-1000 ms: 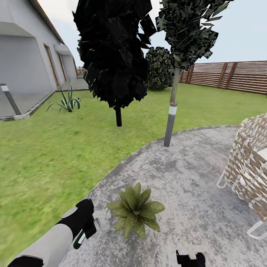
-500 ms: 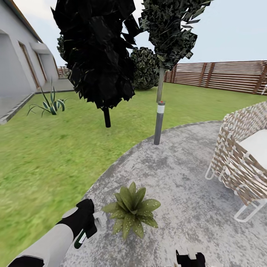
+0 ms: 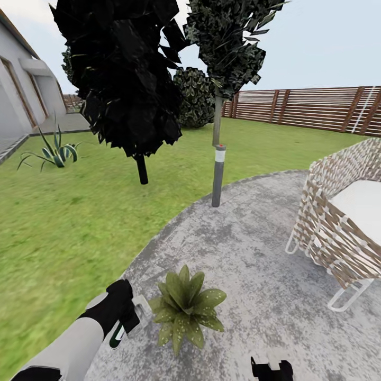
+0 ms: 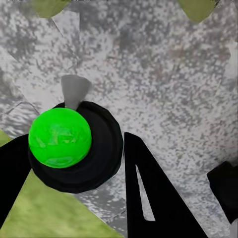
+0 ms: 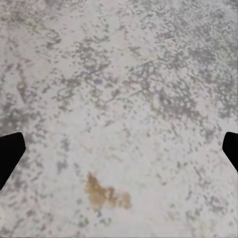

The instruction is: Pick up the pesticide atomizer in the garden and spray insectifuge to fully cover both potted plants in the garden.

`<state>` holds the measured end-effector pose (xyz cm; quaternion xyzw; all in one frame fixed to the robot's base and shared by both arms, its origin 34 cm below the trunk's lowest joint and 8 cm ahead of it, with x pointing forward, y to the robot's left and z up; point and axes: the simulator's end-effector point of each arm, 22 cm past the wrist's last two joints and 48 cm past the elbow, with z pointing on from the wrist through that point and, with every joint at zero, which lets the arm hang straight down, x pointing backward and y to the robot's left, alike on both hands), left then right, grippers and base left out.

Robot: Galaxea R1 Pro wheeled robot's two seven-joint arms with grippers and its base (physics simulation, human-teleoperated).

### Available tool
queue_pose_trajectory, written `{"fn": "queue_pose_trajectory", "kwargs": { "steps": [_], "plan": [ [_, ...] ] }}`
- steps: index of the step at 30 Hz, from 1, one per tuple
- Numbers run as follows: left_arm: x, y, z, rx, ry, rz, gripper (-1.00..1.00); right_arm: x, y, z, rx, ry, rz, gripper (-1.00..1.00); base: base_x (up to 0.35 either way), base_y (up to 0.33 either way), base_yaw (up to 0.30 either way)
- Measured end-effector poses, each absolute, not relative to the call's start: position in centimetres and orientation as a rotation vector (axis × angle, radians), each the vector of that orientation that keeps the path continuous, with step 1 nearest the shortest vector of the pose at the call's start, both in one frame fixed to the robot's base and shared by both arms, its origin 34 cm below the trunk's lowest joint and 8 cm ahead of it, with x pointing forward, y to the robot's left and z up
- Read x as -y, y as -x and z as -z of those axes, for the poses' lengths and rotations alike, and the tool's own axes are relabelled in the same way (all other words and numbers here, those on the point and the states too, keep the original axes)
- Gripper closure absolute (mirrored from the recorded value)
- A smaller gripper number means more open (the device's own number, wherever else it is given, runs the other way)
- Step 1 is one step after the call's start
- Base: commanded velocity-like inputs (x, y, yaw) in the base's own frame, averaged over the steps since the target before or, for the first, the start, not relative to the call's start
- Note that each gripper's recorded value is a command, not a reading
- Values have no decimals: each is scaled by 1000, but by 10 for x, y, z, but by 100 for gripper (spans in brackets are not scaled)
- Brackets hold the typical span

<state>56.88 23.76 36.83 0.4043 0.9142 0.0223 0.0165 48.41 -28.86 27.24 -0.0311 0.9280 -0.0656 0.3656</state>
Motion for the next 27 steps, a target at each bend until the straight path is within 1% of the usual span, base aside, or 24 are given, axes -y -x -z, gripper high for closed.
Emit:
{"fn": "queue_pose_trajectory", "kwargs": {
  "steps": [3,6,21,25,27],
  "plan": [
    [-237,-569,-368,-2841,-1256,-66,100,288,-484,-272,-2386,80,168,-100,233,221,0],
    [-236,-569,-368,-2840,-1259,-65,100,288,-484,-272,-2386,80,167,-100,109,98,0],
    [-236,-567,-366,-2843,-1266,-66,100,290,-484,-272,-2385,78,172,-100,3,8,0],
    [-236,-567,-367,-2843,-1264,-67,100,288,-485,-272,-2385,78,167,-100,-8,254,-11],
    [-236,-568,-367,-2842,-1264,-68,100,287,-485,-273,-2385,78,166,-100,-120,294,-162]
  ]
}}
